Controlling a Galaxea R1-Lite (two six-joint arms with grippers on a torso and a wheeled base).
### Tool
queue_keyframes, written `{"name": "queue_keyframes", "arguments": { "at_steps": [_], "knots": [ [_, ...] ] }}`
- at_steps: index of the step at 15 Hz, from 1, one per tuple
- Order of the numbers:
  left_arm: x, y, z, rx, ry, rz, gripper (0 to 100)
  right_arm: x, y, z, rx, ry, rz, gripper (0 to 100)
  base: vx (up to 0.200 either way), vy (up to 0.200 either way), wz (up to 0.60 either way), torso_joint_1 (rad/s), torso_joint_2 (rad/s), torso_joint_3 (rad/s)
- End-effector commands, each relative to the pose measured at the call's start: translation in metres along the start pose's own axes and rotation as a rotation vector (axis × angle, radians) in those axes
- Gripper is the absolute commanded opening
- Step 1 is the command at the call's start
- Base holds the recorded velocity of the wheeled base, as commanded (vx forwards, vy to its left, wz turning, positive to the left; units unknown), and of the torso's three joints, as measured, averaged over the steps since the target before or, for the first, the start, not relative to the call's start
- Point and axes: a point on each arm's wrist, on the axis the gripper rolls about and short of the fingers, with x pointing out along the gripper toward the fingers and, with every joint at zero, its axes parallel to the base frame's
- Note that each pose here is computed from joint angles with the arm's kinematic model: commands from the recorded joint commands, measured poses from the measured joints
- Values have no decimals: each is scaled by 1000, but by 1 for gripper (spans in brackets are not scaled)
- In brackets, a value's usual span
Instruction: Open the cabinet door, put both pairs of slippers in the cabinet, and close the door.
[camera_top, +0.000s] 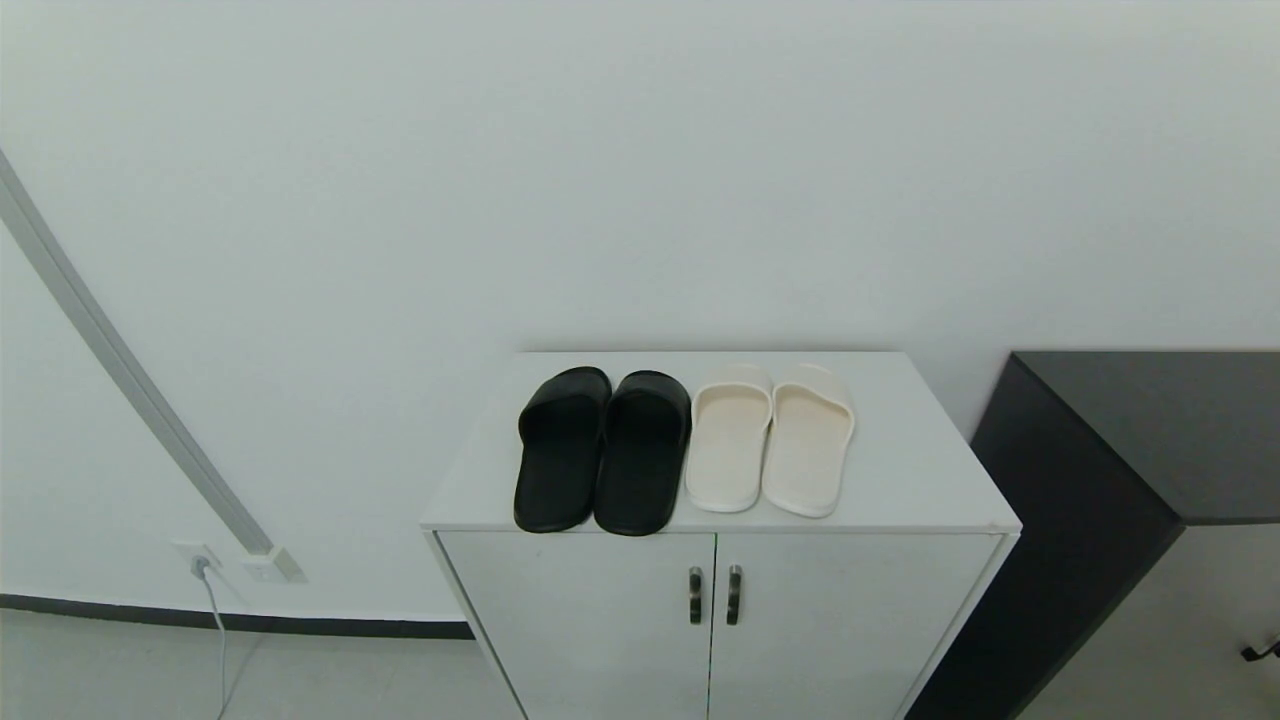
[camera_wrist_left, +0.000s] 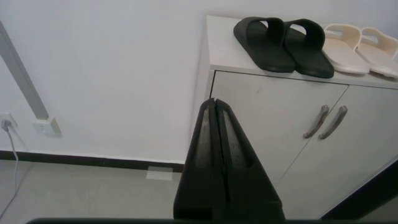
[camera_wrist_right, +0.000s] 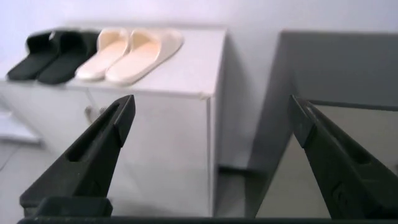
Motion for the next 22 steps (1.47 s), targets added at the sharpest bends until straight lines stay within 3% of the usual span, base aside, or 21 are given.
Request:
{"name": "queue_keyframes", "arguments": {
  "at_steps": [1,4,9,14,16,22],
  "knots": [
    [0,0,0,-1,1,1,0,55,0,7,38,232,159,100,0,0,0,0,0,0],
    [0,0,0,-1,3,1,0,97,25,34,138,319,269,100,0,0,0,0,0,0],
    [1,0,0,0,9,0,0,150,93,48,100,284,297,100,0,0,0,0,0,0],
    [1,0,0,0,17,-1,0,210,160,34,97,173,172,100,0,0,0,0,0,0],
    [1,0,1,0,15,-1,0,235,180,24,82,176,96,100,0,0,0,0,0,0],
    [1,0,1,0,15,-1,0,301,215,-4,74,186,-74,100,0,0,0,0,0,0]
  ]
}}
